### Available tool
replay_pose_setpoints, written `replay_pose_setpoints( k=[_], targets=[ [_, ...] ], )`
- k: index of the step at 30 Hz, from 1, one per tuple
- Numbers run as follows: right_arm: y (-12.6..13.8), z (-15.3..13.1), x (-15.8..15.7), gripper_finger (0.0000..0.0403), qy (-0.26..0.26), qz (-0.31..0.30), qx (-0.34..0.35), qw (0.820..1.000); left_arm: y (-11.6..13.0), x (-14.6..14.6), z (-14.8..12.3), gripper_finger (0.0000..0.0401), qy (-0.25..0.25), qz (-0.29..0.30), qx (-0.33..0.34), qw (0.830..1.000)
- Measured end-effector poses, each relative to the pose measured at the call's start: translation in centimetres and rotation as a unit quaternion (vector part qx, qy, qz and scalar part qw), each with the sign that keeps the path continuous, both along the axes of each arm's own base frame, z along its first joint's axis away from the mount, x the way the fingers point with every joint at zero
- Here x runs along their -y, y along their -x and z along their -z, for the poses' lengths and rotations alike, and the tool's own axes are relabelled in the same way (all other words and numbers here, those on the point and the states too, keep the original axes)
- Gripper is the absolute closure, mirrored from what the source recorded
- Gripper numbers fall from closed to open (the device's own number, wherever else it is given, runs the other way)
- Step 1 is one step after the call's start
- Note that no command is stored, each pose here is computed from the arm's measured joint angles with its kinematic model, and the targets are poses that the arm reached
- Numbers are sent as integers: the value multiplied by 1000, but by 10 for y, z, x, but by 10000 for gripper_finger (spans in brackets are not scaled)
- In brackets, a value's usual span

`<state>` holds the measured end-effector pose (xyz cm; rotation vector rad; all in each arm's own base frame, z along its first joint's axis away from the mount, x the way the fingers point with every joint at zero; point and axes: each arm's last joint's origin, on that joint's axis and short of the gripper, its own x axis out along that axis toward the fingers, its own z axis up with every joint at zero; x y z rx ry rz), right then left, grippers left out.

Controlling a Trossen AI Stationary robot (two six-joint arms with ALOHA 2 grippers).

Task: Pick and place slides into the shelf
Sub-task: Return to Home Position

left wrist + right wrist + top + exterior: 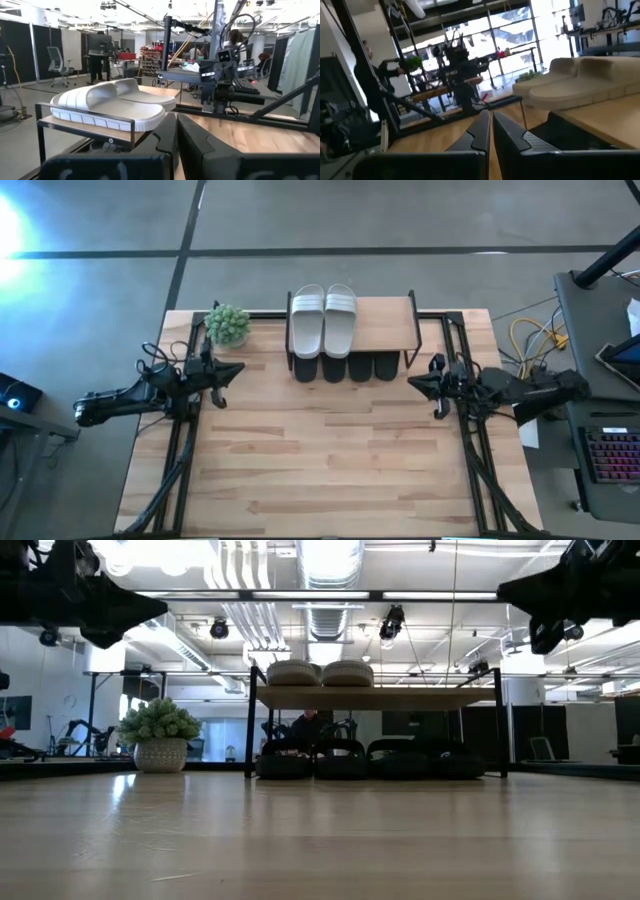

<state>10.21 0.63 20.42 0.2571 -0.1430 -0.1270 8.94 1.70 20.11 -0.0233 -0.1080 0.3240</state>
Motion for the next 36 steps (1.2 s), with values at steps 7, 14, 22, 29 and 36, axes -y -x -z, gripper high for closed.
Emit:
replay_pose_setpoints(
  k=[7, 14, 22, 29, 36],
  targets=[
    [1, 6, 8, 390, 5, 4, 12, 1000, 0, 0, 0, 401, 0, 6, 2, 1000],
    [-1, 23, 9, 390, -11, -6, -11, 1000, 0, 0, 2, 401, 0, 6, -3, 1000],
    [6, 26, 7, 390, -9, -54, -1, 999, -3, 0, 11, 401, 2, 7, -16, 1000],
    [6, 29, 7, 390, -11, -42, -15, 999, -6, 1, 20, 401, 10, 24, 2, 1000],
    [5, 31, 8, 390, -30, -33, -21, 999, -7, 1, 27, 401, 12, 26, -11, 1000]
  ],
)
